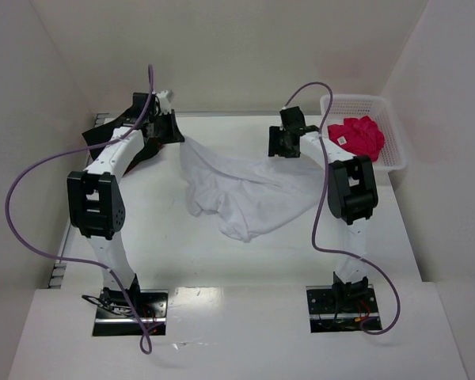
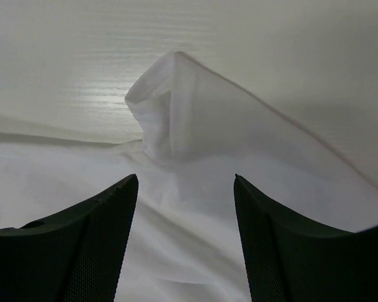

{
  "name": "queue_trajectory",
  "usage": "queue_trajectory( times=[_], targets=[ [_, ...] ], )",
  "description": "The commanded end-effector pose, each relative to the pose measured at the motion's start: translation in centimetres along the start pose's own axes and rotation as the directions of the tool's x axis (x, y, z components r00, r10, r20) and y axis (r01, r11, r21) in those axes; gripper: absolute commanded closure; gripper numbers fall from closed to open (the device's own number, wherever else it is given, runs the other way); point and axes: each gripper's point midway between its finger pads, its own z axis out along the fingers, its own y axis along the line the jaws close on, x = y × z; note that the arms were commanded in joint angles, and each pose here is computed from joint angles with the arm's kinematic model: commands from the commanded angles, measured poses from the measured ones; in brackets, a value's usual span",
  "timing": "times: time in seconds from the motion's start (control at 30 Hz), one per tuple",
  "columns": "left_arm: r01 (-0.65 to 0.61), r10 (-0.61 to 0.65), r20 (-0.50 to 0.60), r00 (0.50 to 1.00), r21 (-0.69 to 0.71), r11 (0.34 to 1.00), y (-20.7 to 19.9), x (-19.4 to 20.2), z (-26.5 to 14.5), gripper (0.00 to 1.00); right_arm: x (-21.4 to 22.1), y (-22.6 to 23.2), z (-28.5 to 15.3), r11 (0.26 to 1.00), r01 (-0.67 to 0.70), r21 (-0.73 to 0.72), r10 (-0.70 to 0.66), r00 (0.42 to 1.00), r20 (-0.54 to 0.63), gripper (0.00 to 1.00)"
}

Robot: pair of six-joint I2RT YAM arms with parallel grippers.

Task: Fold and stack the t-shirts
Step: Flatten out the tshirt

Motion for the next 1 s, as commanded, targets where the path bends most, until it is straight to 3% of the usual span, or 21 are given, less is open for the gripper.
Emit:
queue_trajectory(
  times=[0.0,0.27,0.43,0.97],
  targets=[
    [0.006,-0.006,0.006,1.000,0.020,1.000,0.4,-0.7,0.2,1.00,-0.8,-0.5,0.1,0.997,0.046,0.061,-0.047,0.999,0.004,0.32],
    [0.010,-0.010,-0.005,1.000,0.029,1.000,0.4,-0.4,0.5,1.00,0.5,-1.6,0.4,0.989,0.068,0.128,-0.066,0.998,-0.022,0.31],
    [0.010,-0.010,-0.005,1.000,0.029,1.000,0.4,-0.4,0.5,1.00,1.2,-1.6,1.1,0.990,0.071,0.123,-0.066,0.997,-0.041,0.37],
    [0.008,-0.007,-0.028,1.000,0.027,1.000,1.0,0.7,0.5,1.00,4.3,0.0,2.7,0.985,0.125,0.122,-0.112,0.988,-0.109,0.34]
  ],
)
